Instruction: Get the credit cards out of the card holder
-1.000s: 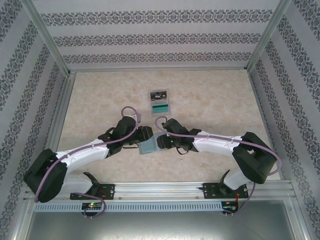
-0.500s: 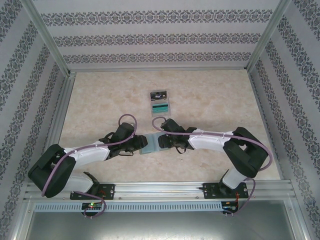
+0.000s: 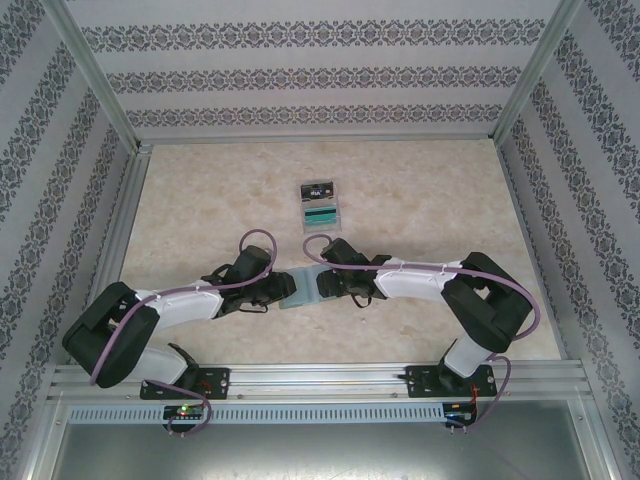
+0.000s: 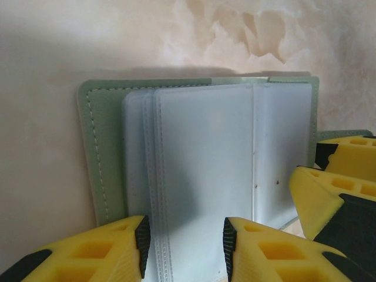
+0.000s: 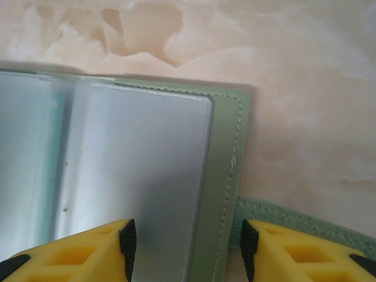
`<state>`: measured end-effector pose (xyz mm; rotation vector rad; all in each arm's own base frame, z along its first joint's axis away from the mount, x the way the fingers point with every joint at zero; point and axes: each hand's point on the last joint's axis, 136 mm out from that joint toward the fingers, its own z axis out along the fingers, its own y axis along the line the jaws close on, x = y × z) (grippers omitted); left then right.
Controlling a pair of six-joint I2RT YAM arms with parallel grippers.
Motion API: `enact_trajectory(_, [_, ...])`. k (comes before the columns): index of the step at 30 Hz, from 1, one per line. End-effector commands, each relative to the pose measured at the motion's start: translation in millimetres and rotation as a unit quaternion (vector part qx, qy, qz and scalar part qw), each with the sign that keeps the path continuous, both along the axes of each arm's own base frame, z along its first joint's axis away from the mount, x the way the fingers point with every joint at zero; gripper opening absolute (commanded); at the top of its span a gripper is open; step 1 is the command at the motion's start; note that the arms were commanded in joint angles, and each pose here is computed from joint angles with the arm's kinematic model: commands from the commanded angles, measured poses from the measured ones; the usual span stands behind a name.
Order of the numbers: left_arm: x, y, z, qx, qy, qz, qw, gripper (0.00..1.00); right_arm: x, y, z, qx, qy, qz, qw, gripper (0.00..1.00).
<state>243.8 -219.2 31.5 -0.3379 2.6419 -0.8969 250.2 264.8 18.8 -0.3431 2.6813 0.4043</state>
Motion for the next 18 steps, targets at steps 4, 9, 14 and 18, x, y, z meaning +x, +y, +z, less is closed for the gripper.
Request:
enact_trajectory(4, [4,-9,5,-0.016,0.001,-0.006,1.000,0.41,-2,-4,-12,-0.014,0.009,0.005,1.000,0.53])
enact_trajectory(9, [7,-18,15,-0.029,-0.013,-0.018,0.999,0.41,-3,-3,-14,-0.014,0.013,0.006,1.000,0.53])
enact_trajectory(14, [8,-25,31,-0.040,-0.034,-0.029,0.998,0.41,-4,-3,-16,-0.014,0.016,0.005,1.000,0.53])
enact_trajectory(18, [9,-32,47,-0.053,-0.051,-0.036,0.997,0.42,-3,-4,-16,-0.015,0.016,0.004,1.000,0.53])
